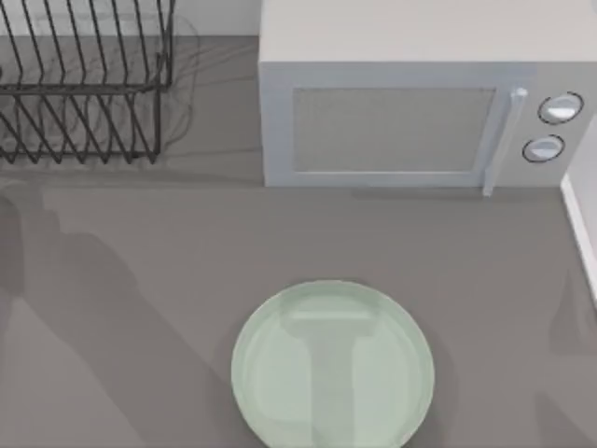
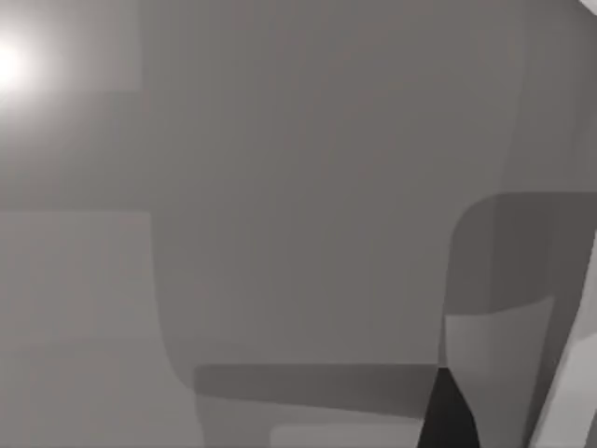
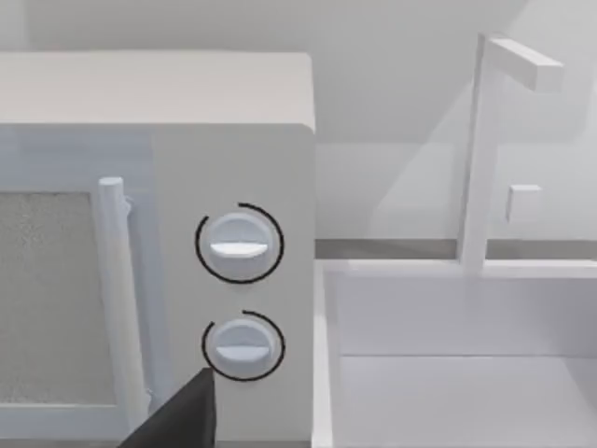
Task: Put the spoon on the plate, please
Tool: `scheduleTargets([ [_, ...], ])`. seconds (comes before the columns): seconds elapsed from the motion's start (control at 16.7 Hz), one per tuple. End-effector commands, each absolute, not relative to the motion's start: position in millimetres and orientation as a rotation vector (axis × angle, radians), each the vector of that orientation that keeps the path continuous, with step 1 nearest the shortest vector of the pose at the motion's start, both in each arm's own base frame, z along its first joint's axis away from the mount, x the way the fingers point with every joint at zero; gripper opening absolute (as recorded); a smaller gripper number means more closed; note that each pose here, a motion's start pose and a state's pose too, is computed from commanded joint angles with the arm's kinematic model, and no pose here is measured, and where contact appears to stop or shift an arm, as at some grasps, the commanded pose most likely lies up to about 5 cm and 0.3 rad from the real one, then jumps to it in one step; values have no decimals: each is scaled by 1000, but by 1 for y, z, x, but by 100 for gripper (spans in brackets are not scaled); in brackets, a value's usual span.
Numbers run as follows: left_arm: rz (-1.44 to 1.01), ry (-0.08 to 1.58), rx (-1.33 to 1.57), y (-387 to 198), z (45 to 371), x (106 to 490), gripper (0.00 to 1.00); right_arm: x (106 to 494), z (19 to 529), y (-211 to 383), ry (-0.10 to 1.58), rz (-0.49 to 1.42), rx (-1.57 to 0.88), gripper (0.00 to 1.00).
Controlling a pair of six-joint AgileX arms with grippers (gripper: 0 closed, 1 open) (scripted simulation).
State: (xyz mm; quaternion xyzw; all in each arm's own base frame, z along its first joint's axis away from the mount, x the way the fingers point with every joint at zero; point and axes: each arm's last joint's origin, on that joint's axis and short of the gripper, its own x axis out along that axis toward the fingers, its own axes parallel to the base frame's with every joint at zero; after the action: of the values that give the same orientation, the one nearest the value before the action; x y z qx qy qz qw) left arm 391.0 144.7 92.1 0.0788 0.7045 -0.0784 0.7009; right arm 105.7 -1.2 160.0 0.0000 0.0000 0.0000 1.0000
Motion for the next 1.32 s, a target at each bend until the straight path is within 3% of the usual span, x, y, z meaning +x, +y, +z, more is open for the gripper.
scheduleTargets([
  [0.12, -175, 1569, 175, 145, 92, 391, 0, 106, 160, -1, 0, 0, 0, 100],
  [0.18, -142, 1506, 133, 155, 114, 391, 0, 106, 160, -1, 0, 0, 0, 100],
  [0.42, -142, 1500, 138, 156, 135, 395, 0, 106, 160, -1, 0, 0, 0, 100],
  [0.84, -142, 1508, 133, 155, 212, 391, 0, 106, 160, -1, 0, 0, 0, 100],
  [1.32, -128, 1500, 107, 144, 212, 395, 0, 106, 160, -1, 0, 0, 0, 100],
])
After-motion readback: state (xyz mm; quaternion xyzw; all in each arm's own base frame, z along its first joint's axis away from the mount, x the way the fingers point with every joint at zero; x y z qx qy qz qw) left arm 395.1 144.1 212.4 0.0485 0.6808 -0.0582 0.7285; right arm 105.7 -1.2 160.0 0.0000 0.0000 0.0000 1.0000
